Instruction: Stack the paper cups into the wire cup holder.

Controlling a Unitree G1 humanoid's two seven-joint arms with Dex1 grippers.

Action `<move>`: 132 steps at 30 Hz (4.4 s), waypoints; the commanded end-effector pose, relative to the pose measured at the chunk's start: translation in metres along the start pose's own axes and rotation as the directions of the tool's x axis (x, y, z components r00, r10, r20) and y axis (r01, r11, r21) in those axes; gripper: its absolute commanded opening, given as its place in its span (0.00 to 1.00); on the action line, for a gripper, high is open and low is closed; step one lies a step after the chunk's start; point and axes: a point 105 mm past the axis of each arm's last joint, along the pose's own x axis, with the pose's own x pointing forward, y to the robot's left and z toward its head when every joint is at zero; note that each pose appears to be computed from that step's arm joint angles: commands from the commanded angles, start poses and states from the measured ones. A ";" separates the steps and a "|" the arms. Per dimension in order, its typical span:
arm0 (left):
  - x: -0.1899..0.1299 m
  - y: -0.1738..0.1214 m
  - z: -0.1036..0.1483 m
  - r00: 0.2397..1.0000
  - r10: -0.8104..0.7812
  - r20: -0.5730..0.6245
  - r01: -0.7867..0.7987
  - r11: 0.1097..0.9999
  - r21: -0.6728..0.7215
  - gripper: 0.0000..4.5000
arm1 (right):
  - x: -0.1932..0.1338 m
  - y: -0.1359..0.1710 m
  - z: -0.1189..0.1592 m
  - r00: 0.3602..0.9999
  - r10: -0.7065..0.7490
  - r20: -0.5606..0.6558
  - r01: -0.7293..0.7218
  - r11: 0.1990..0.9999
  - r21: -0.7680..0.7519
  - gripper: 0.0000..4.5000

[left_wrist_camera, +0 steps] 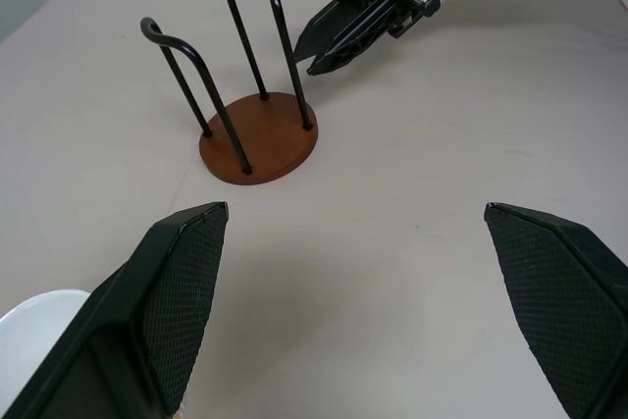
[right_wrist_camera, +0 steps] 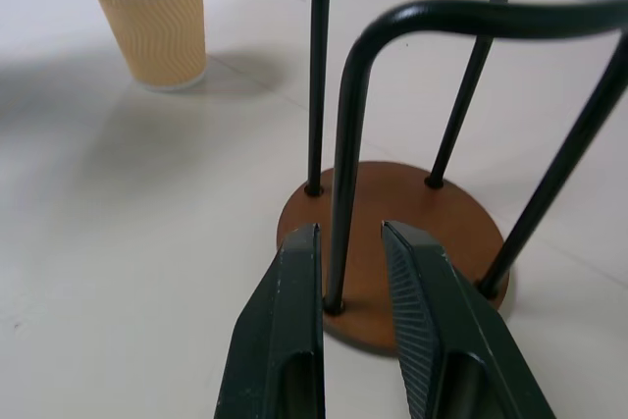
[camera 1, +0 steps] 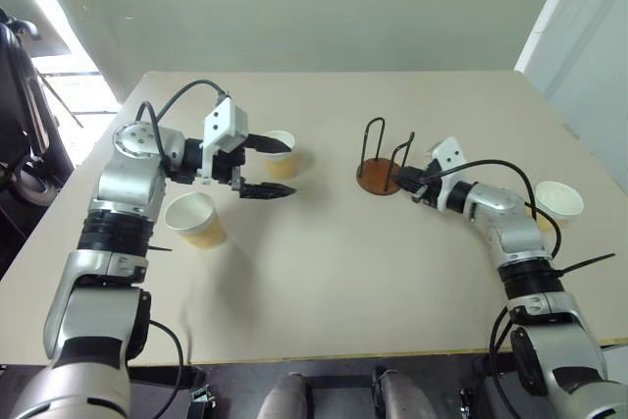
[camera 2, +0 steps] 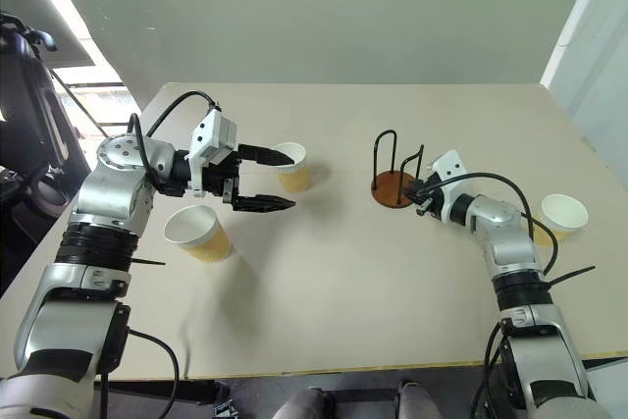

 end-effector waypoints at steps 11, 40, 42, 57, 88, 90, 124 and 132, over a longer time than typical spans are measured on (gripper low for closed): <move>-0.008 0.004 0.010 1.000 0.028 0.012 -0.028 0.999 0.041 1.00 | 0.016 0.004 0.025 0.997 0.022 0.068 -0.019 0.999 -0.048 0.20; -0.004 0.007 0.009 1.000 0.005 -0.003 -0.005 0.999 0.038 1.00 | 0.002 0.036 0.028 0.927 0.374 -0.026 -0.374 0.920 -0.113 0.01; -0.003 0.007 0.009 1.000 -0.002 -0.003 0.002 0.999 0.039 1.00 | 0.000 0.037 0.030 0.914 0.405 -0.030 -0.406 0.908 -0.102 0.01; -0.003 0.006 0.010 1.000 -0.017 -0.014 0.017 0.999 0.041 1.00 | -0.007 0.072 0.043 0.791 0.611 -0.028 -0.611 0.789 -0.055 0.01; -0.001 0.007 0.012 1.000 -0.020 -0.021 0.021 0.998 0.053 1.00 | -0.001 0.071 0.022 0.762 0.627 -0.162 -0.645 0.756 -0.109 0.24; 0.000 0.007 0.012 1.000 -0.020 -0.020 0.021 0.998 0.053 1.00 | -0.001 0.072 0.023 0.758 0.630 -0.166 -0.650 0.751 -0.119 0.40; -0.017 0.045 -0.003 0.955 0.110 -0.276 -0.030 0.960 0.280 1.00 | -0.047 0.017 0.110 0.868 0.463 -0.181 -0.494 0.760 -0.422 0.46; -0.019 0.060 -0.001 0.882 0.208 -0.424 0.019 0.882 0.471 1.00 | -0.048 0.016 0.116 0.871 0.461 -0.173 -0.487 0.759 -0.431 0.46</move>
